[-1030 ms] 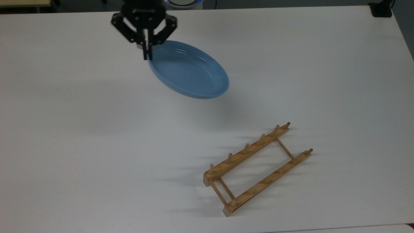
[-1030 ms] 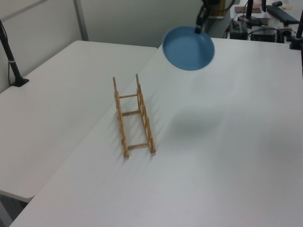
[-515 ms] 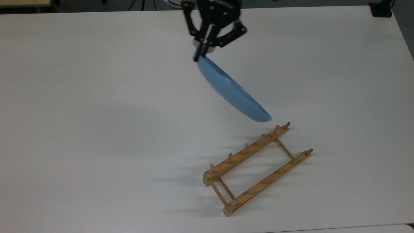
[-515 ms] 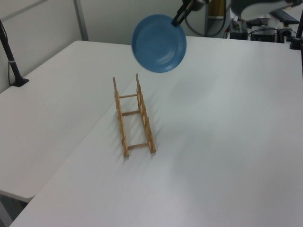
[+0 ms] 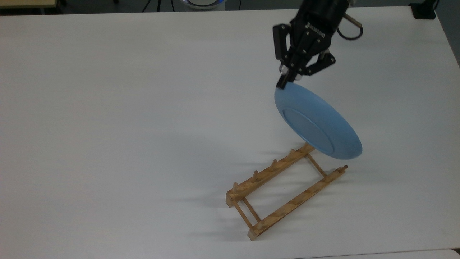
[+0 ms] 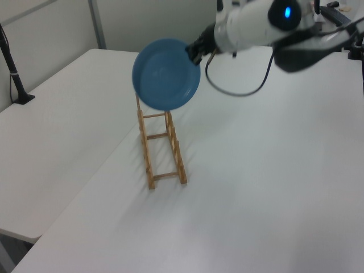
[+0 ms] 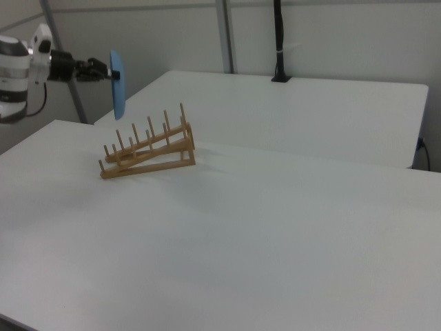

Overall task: Place plate in plate rack
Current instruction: 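Lift the plate on edge and carry it over the wooden rack, then lower the upright plate between the rack pegs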

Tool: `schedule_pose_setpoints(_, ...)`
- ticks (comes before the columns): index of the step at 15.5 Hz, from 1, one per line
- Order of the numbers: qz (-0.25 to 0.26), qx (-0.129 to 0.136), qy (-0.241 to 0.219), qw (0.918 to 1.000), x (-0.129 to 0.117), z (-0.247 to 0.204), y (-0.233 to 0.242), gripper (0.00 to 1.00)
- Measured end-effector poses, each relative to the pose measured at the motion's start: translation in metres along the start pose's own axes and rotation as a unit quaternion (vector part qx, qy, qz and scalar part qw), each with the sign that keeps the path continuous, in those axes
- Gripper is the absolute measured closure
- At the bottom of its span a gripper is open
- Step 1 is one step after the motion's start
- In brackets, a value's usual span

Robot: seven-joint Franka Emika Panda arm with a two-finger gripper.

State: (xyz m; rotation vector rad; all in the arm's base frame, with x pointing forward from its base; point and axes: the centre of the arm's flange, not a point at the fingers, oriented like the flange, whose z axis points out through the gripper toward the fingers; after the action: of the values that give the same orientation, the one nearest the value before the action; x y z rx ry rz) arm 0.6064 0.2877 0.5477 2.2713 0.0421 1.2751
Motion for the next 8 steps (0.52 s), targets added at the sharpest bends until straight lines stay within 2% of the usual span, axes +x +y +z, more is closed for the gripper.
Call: schedule_pose_setpoints(8,0.026,-0.033,0.016,0.999,-0.044,0.017,-0.063,0.95)
